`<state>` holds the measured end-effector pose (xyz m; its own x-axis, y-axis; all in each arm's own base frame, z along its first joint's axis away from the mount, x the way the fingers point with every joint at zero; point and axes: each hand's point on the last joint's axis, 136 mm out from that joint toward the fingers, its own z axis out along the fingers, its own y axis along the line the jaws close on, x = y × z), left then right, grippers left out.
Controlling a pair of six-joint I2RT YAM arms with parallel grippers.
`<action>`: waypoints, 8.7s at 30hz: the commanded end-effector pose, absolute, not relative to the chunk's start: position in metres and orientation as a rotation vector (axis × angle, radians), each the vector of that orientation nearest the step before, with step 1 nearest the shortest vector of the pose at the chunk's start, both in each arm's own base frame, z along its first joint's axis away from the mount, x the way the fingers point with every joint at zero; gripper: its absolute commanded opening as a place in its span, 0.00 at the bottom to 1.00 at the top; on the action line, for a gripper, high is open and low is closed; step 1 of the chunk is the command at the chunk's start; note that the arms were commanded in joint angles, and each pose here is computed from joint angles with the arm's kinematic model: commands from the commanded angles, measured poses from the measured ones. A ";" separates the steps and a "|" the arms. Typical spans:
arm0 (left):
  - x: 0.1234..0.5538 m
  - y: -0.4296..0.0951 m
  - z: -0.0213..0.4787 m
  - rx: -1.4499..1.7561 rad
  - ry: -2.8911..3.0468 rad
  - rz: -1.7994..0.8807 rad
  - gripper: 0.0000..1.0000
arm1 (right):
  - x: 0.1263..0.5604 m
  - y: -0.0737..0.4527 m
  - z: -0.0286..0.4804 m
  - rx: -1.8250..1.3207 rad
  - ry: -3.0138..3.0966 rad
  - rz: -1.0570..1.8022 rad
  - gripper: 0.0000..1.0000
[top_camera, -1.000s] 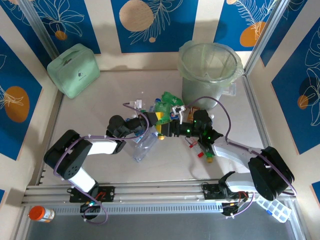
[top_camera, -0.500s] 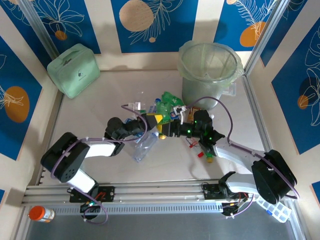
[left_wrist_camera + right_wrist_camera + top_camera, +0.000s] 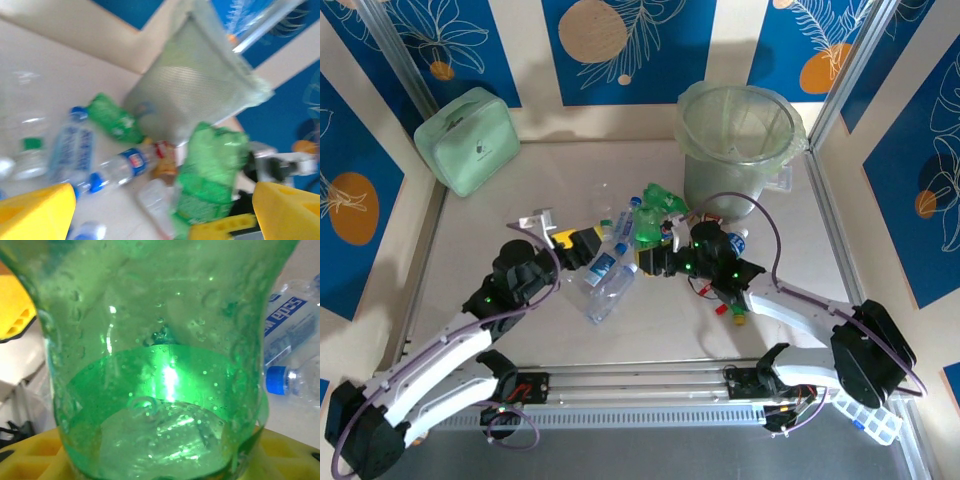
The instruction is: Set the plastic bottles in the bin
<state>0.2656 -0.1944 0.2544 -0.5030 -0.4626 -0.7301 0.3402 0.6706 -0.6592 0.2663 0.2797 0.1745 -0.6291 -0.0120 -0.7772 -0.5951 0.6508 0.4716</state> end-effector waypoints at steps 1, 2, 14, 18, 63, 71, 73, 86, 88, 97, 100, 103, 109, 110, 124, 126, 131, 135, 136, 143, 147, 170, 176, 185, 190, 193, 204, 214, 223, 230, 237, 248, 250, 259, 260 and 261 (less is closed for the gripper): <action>0.258 -0.168 0.219 -0.118 1.966 -0.776 0.91 | 0.283 0.262 0.192 -0.444 2.074 0.704 0.37; 0.257 -0.166 0.218 -0.117 1.956 -0.778 0.90 | 0.284 0.261 0.196 -0.437 2.074 0.671 0.38; 0.257 -0.161 0.192 -0.210 1.955 -0.800 0.91 | 0.322 0.233 0.332 -0.397 1.929 0.358 0.38; 0.256 -0.165 0.191 -0.206 1.960 -0.831 0.91 | 0.355 0.209 0.383 -0.317 1.903 0.330 0.38; 0.253 -0.152 0.187 -0.273 1.969 -0.791 0.91 | 0.528 0.095 0.200 0.009 2.665 0.101 0.47; 0.256 -0.153 0.184 -0.259 1.989 -0.767 0.91 | 0.535 0.089 0.179 -0.022 2.696 0.065 0.62; 0.256 -0.153 0.183 -0.259 1.991 -0.762 0.91 | 0.536 0.088 0.176 -0.017 2.700 0.067 0.65; 0.259 -0.156 0.181 -0.239 2.009 -0.743 0.91 | 0.535 0.089 0.215 -0.017 2.610 0.084 0.78; 0.259 -0.155 0.182 -0.239 2.005 -0.738 0.91 | 0.533 0.088 0.228 -0.009 2.582 0.074 0.77; 0.260 -0.157 0.182 -0.220 2.006 -0.734 0.91 | 0.508 0.089 0.336 0.015 2.345 0.105 0.77; 0.260 -0.156 0.181 -0.220 2.008 -0.726 0.91 | 0.495 0.089 0.365 0.020 2.279 0.109 0.76; 0.260 -0.157 0.180 -0.211 2.015 -0.720 0.91 | 0.480 0.097 0.385 0.009 2.234 0.119 0.74; 0.262 -0.155 0.176 -0.201 2.046 -0.675 0.89 | 0.440 0.141 0.408 -0.103 2.145 0.196 0.70; 0.262 -0.155 0.175 -0.199 2.053 -0.671 0.90 | 0.432 0.151 0.409 -0.127 2.132 0.215 0.69; 0.262 -0.163 0.168 -0.162 2.105 -0.670 0.89 | 0.322 0.246 0.299 -0.439 2.223 0.427 0.56; 0.263 -0.165 0.167 -0.151 2.117 -0.666 0.88 | 0.308 0.255 0.274 -0.461 2.248 0.464 0.55; 0.263 -0.173 0.162 -0.122 2.154 -0.675 0.88 | 0.284 0.269 0.228 -0.471 2.317 0.572 0.54; 0.264 -0.180 0.163 -0.072 2.188 -0.676 0.88 | 0.274 0.280 0.197 -0.457 2.359 0.674 0.54; 0.264 -0.183 0.163 -0.060 2.196 -0.686 0.88 | 0.273 0.284 0.193 -0.464 2.355 0.696 0.54; 0.246 -0.200 0.161 0.121 2.335 -0.623 0.87 | 0.278 0.283 0.151 -0.450 2.352 0.682 0.54; 0.226 -0.195 0.146 0.193 2.405 -0.545 0.87 | 0.277 0.284 0.132 -0.413 2.368 0.754 0.55; 0.192 -0.211 0.057 0.488 2.598 -0.220 0.91 | 0.288 0.263 0.140 -0.249 2.369 0.813 0.67; 0.187 -0.224 0.043 0.574 2.607 -0.175 0.84 | 0.289 0.259 0.142 -0.222 2.360 0.836 0.67; 0.186 -0.242 0.040 0.650 2.599 -0.158 0.67 | 0.291 0.257 0.141 -0.206 2.363 0.825 0.66; 0.187 -0.247 0.048 0.637 2.576 -0.211 0.56 | 0.294 0.247 0.142 -0.144 2.348 0.822 0.66; 0.187 -0.253 0.058 0.632 2.543 -0.276 0.54 | 0.294 0.242 0.144 -0.105 2.334 0.853 0.66; 0.197 -0.292 0.126 0.585 2.301 -0.627 0.49 | 0.293 0.235 0.156 0.023 2.256 1.120 0.72; 0.202 -0.329 0.179 0.565 2.126 -0.904 0.45 | 0.275 0.226 0.199 -0.010 2.003 1.284 0.92; 0.199 -0.335 0.194 0.559 2.024 -1.003 0.45 | 0.261 0.249 0.216 -0.127 1.936 1.540 0.92; 0.211 -0.332 0.190 0.520 2.035 -0.934 0.45 | 0.254 0.253 0.222 -0.162 1.898 1.572 0.86; 0.219 -0.334 0.191 0.485 2.046 -0.909 0.45 | 0.250 0.253 0.228 -0.169 1.882 1.597 0.79; 0.216 -0.339 0.187 0.513 2.070 -0.922 0.51 | 0.249 0.256 0.226 -0.177 1.898 1.592 0.62; 0.215 -0.340 0.186 0.527 2.079 -0.919 0.52 | 0.250 0.256 0.225 -0.172 1.901 1.590 0.61; 0.212 -0.340 0.190 0.556 2.078 -0.918 0.70 | 0.252 0.254 0.223 -0.160 1.907 1.570 0.55; 0.211 -0.339 0.191 0.563 2.080 -0.916 0.75 | 0.252 0.254 0.222 -0.160 1.912 1.563 0.55; 0.210 -0.338 0.192 0.568 2.079 -0.916 0.79 | 0.252 0.254 0.222 -0.157 1.910 1.555 0.54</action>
